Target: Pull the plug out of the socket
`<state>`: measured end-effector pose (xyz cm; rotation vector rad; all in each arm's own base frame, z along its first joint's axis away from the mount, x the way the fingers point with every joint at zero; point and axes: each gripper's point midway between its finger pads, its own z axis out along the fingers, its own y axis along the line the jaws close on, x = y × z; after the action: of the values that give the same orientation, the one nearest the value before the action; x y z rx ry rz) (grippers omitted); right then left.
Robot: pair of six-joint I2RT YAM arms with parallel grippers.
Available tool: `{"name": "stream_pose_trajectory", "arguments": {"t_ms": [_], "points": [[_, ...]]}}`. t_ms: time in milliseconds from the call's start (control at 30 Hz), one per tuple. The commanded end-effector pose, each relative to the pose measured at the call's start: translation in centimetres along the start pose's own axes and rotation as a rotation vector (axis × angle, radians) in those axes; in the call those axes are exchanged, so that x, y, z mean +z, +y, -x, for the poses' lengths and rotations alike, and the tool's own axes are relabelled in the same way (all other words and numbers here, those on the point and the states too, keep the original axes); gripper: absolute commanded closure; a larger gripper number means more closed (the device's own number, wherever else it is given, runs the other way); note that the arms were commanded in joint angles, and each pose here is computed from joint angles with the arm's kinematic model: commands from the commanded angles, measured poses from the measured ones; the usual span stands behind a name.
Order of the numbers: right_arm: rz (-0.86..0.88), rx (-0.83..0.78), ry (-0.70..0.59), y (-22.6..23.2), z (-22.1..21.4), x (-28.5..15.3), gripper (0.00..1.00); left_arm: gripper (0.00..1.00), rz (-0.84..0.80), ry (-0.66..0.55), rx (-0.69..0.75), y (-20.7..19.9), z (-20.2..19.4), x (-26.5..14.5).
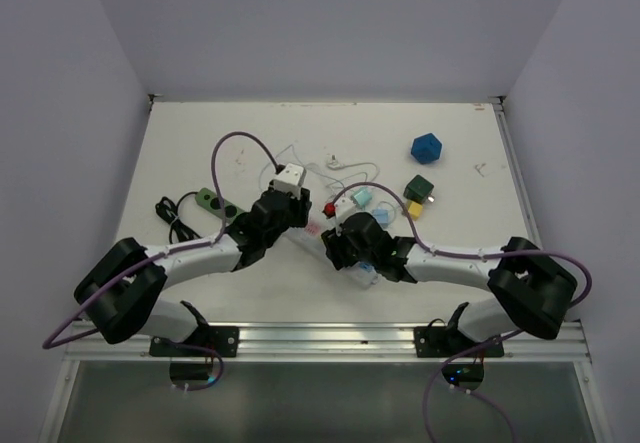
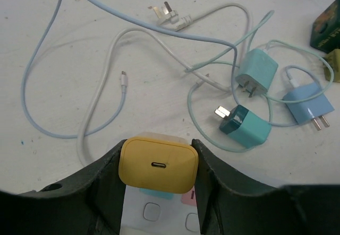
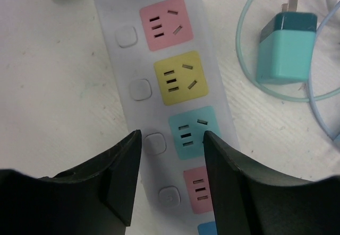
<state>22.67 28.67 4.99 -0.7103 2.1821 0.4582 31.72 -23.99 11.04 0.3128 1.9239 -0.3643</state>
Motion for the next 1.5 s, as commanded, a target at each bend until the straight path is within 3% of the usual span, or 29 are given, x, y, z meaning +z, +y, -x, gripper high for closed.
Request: {"name": "stream_pose_trajectory", "arguments": {"t_ms": [0,100,333,633,733,900,1067,1167,1467], "points": [[0.067,0.056,0.055,1.0,-1.7,-2.0,0.45,1.0,0.164,0.003,-0.037,1.9,2.2,1.2],[0.115,0.095,-0.049,1.8,0.8,-3.5,0.4,1.0,0.163,0.035,-0.066,1.6,2.9,2.5],[0.072,0.12,-0.13,0.5,3.4,-5.7,0.28,0.96,0.086,0.102,-0.119,-0.9,4.5,6.9],[-0.102,0.24,-0.256,-3.9,4.6,-9.0,0.24,0.83,0.034,0.38,-0.085,-2.7,-1.9,10.0],[-0.124,0.287,-0.28,-5.2,4.4,-9.5,0.23,0.75,0.037,0.432,-0.083,-2.5,-3.9,9.9],[-0.131,0.354,-0.27,-7.0,3.5,-9.4,0.23,0.42,0.055,0.483,-0.07,-2.0,-5.7,9.6],[-0.121,0.363,-0.27,-7.1,3.4,-9.4,0.23,0.16,0.063,0.46,-0.064,-1.9,-4.7,9.2],[-0.12,0.363,-0.276,-7.1,3.6,-9.5,0.23,0.06,0.065,0.435,-0.055,-1.8,-3.3,8.8],[-0.135,0.348,-0.306,-7.6,5.1,-10.3,0.23,0.02,0.046,0.324,-0.045,-1.7,2.8,5.4]]}}
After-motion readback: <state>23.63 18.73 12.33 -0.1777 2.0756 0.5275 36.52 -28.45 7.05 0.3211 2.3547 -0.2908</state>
